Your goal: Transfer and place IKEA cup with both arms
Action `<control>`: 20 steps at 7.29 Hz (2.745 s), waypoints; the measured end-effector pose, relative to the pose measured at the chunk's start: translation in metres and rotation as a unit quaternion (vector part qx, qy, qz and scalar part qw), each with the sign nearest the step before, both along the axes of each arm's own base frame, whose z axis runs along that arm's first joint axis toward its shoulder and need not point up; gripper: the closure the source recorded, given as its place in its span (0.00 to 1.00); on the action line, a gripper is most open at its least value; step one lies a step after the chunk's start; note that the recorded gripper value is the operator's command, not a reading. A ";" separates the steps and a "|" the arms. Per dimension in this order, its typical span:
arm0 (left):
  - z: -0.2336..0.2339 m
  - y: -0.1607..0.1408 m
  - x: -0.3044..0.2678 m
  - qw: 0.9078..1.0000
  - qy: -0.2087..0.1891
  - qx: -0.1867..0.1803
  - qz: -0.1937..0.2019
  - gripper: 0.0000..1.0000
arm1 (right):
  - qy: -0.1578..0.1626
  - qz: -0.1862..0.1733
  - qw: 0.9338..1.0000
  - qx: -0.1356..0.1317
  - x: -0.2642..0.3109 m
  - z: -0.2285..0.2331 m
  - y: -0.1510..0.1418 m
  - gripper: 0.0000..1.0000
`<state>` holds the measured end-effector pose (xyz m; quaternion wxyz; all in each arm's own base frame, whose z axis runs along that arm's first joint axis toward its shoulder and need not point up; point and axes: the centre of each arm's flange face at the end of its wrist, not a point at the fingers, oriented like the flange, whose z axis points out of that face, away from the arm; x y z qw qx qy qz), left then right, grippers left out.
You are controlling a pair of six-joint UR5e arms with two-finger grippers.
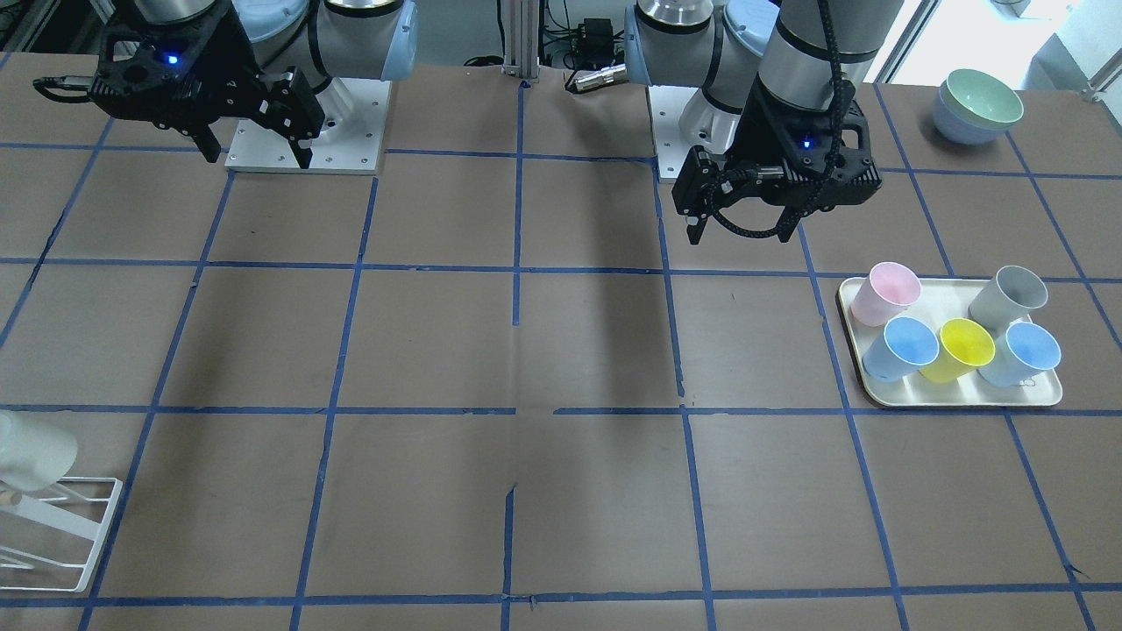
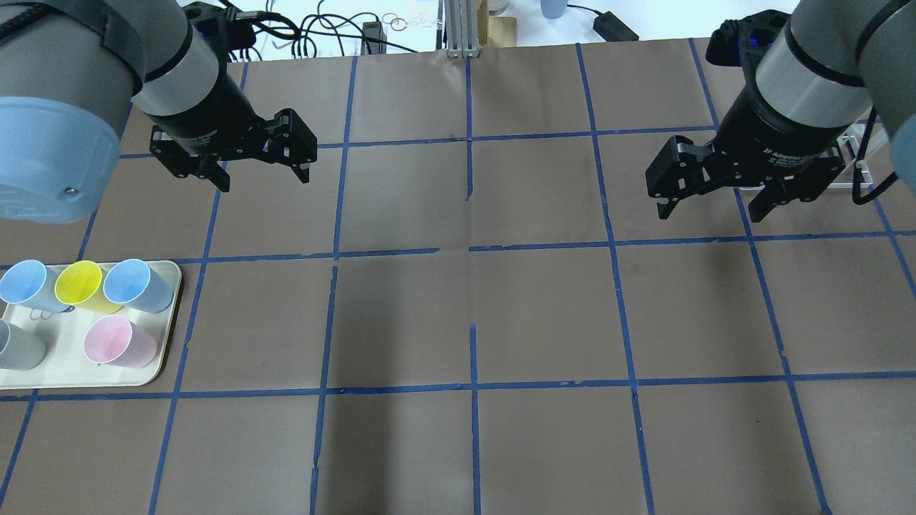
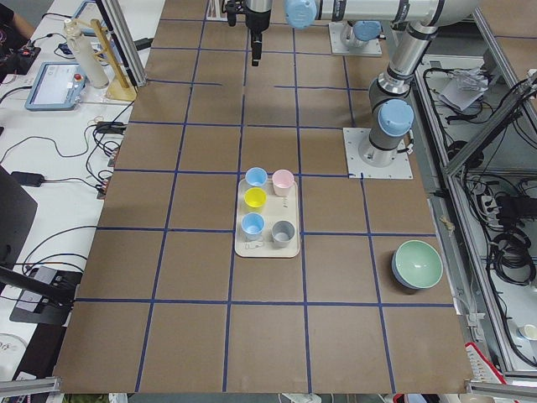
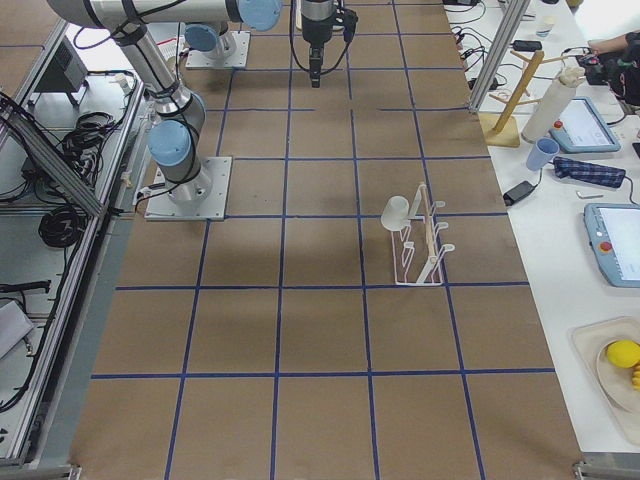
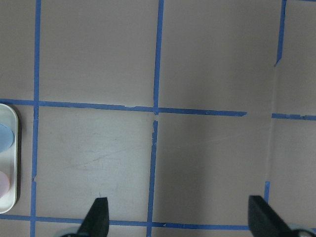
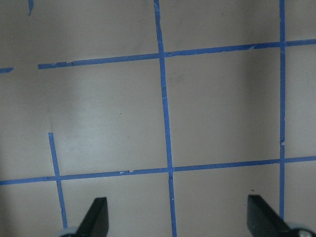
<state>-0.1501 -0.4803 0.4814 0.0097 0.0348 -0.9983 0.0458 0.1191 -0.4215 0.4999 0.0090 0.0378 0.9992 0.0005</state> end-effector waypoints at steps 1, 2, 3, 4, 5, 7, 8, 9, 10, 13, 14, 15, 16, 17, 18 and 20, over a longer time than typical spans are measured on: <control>0.000 0.000 0.000 1.000 0.000 0.000 0.000 0.00 | 0.001 -0.001 1.000 0.000 -0.001 0.000 -0.001 0.00; 0.000 0.000 0.000 1.000 0.000 0.000 0.000 0.00 | 0.003 -0.003 1.000 -0.001 -0.003 0.000 -0.002 0.00; 0.000 0.000 0.000 1.000 0.000 0.000 0.000 0.00 | 0.004 -0.004 1.000 -0.003 -0.003 0.001 -0.002 0.00; 0.001 0.000 0.000 1.000 0.001 -0.001 -0.001 0.00 | 0.003 -0.004 1.000 -0.004 -0.003 0.000 -0.003 0.00; 0.001 0.000 0.000 1.000 0.001 -0.001 -0.001 0.00 | 0.002 -0.004 1.000 -0.004 -0.003 -0.001 -0.004 0.00; 0.001 0.000 0.000 1.000 0.001 -0.001 0.000 0.00 | 0.002 -0.004 1.000 -0.005 -0.004 -0.002 -0.005 0.00; 0.001 0.000 0.001 1.000 0.001 -0.001 0.000 0.00 | 0.002 -0.004 1.000 -0.005 -0.004 -0.002 -0.005 0.00; 0.001 0.000 0.001 1.000 0.000 -0.001 -0.001 0.00 | 0.005 -0.004 1.000 -0.005 -0.005 -0.002 -0.005 0.00; 0.001 0.000 0.001 1.000 0.000 -0.001 -0.001 0.00 | 0.007 -0.005 1.000 -0.005 -0.005 -0.002 -0.006 0.00; 0.002 0.000 0.001 1.000 0.000 -0.002 -0.001 0.00 | 0.008 -0.012 1.000 -0.004 -0.007 -0.003 -0.006 0.00; 0.002 0.000 0.001 1.000 0.000 -0.002 -0.001 0.00 | 0.008 -0.014 1.000 -0.003 -0.007 -0.003 -0.006 0.00; 0.002 0.000 0.001 1.000 0.000 -0.002 -0.001 0.00 | 0.008 -0.014 1.000 -0.001 -0.007 -0.003 -0.006 0.00; 0.002 0.001 0.001 1.000 0.000 -0.002 -0.001 0.00 | 0.009 -0.015 1.000 0.001 -0.007 -0.004 -0.005 0.00; 0.002 0.001 0.001 1.000 0.000 -0.002 -0.001 0.00 | 0.009 -0.015 1.000 0.002 -0.007 -0.004 -0.005 0.00; 0.002 0.001 0.001 1.000 0.000 -0.002 -0.001 0.00 | 0.009 -0.014 1.000 0.003 -0.007 -0.005 -0.005 0.00; 0.002 0.001 0.001 1.000 0.000 -0.002 -0.001 0.00 | 0.009 -0.012 1.000 0.003 -0.008 -0.007 -0.007 0.00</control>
